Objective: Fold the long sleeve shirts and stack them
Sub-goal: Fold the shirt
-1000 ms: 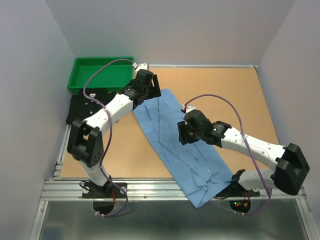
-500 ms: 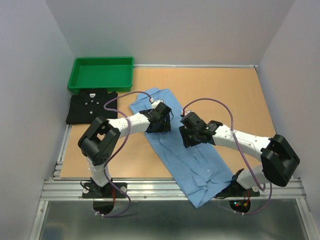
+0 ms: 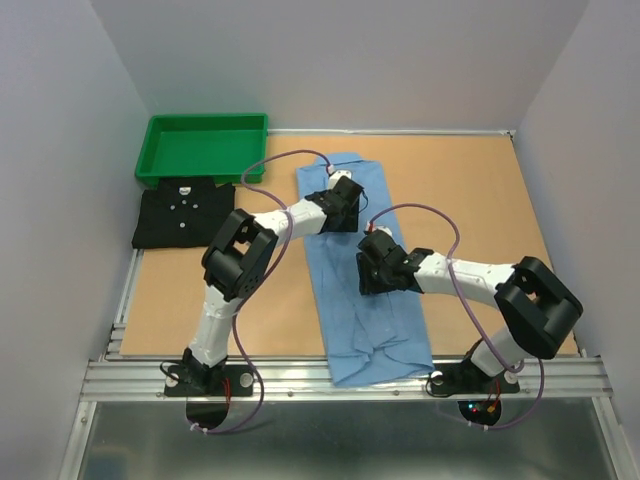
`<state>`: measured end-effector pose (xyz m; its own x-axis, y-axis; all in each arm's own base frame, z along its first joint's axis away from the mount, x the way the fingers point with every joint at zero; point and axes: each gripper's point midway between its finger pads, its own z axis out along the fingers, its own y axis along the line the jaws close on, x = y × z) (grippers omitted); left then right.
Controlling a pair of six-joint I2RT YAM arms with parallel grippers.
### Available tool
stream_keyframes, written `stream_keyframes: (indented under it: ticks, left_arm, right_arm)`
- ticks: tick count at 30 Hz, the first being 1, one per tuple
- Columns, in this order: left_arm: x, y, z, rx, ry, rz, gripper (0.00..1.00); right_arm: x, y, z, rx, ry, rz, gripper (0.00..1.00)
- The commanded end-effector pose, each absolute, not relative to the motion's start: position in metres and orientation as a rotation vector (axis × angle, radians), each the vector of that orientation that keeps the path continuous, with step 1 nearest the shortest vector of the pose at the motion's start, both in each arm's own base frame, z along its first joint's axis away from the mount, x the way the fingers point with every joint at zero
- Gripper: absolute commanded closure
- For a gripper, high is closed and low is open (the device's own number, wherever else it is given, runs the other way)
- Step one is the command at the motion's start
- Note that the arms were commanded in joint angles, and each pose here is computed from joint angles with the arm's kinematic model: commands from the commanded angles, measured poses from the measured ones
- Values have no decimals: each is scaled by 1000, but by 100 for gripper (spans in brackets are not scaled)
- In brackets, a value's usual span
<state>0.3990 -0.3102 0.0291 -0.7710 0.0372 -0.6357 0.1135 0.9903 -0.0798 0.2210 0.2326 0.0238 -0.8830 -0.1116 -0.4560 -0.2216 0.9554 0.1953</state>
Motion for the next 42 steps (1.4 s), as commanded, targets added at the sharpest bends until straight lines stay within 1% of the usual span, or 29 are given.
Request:
stream_keyframes:
  ticks: [1, 3, 5, 6, 10, 11, 13, 14, 16, 17, 18, 19, 20, 21, 22, 23, 24, 25, 26, 27, 28, 29, 31, 32, 33, 35, 36, 39, 42]
  left_arm:
    - [435, -291, 8, 168, 2462, -50, 22]
    - [462, -295, 22, 161, 2420, -84, 23]
    - [474, -296, 19, 164, 2417, -97, 22]
    - [489, -298, 31, 147, 2385, -120, 22]
    - [506, -301, 57, 120, 2343, -193, 21]
    - [508, -301, 77, 104, 2318, -227, 21]
    - [506, -300, 98, 98, 2290, -256, 20]
    - [504, -299, 129, 90, 2245, -285, 19]
    - [495, -293, 148, 69, 2227, -301, 17]
    - [486, -286, 173, 52, 2193, -314, 17]
    - [480, -282, 182, 26, 2185, -323, 9]
    - [473, -277, 190, 12, 2181, -326, 5]
    - [462, -269, 219, -4, 2135, -352, 4]
    - [448, -262, 207, -7, 2168, -340, 1]
    - [438, -256, 209, -25, 2174, -350, 1]
    - [424, -250, 227, -39, 2147, -382, 1]
    - [408, -241, 206, -43, 2201, -364, 1]
    - [395, -235, 200, -57, 2227, -368, 1]
    - [373, -228, 188, -75, 2263, -387, 1]
    - [356, -228, 193, -89, 2262, -440, 1]
    - [343, -228, 183, -88, 2287, -450, 1]
    - [322, -222, 155, -89, 2356, -436, 1]
    - [298, -225, 140, -86, 2394, -475, 3]
    - [283, -232, 137, -95, 2406, -521, 3]
    - [265, -227, 114, -99, 2462, -501, 5]
    - [246, -230, 104, -109, 2489, -538, 7]
    - [234, -225, 88, -141, 2527, -536, 8]
    - [220, -229, 77, -160, 2559, -602, 9]
    - [218, -236, 75, -157, 2562, -614, 9]
  right_arm:
    - [232, 244, 2, -123, 2665, 362, 52]
    - [252, 245, 1, -86, 2643, 329, 51]
    - [266, 240, -4, -41, 2638, 297, 52]
    - [277, 233, -4, 0, 2631, 287, 52]
    - [305, 236, 23, -35, 2549, 306, 51]
    - [311, 241, 36, -69, 2515, 328, 50]
    - [318, 243, 65, -84, 2447, 358, 47]
    - [319, 242, 73, -85, 2429, 361, 46]
    - [322, 234, 95, -56, 2389, 378, 44]
    - [325, 223, 98, -16, 2395, 371, 41]
    - [325, 216, 101, 11, 2394, 374, 39]
    - [325, 210, 104, 28, 2394, 376, 35]
    - [324, 200, 111, 50, 2385, 387, 30]
    - [323, 196, 113, 55, 2386, 389, 29]
    - [320, 191, 112, 60, 2393, 387, 26]
    - [317, 186, 117, 63, 2394, 399, 22]
    - [314, 184, 116, 64, 2402, 402, 22]
    - [311, 182, 116, 64, 2409, 411, 20]
    - [303, 179, 113, 67, 2431, 433, 20]
    - [296, 179, 108, 68, 2455, 457, 20]
    - [294, 176, 105, 73, 2462, 453, 20]
    - [288, 178, 106, 71, 2470, 484, 21]
    - [283, 178, 101, 67, 2484, 494, 26]
    - [278, 177, 97, 61, 2497, 499, 32]
    - [276, 177, 96, 57, 2501, 502, 34]
    - [271, 175, 91, 55, 2518, 501, 37]
    - [265, 172, 83, 61, 2539, 485, 37]
    - [254, 164, 69, 88, 2580, 463, 37]
    - [247, 163, 63, 97, 2602, 469, 37]
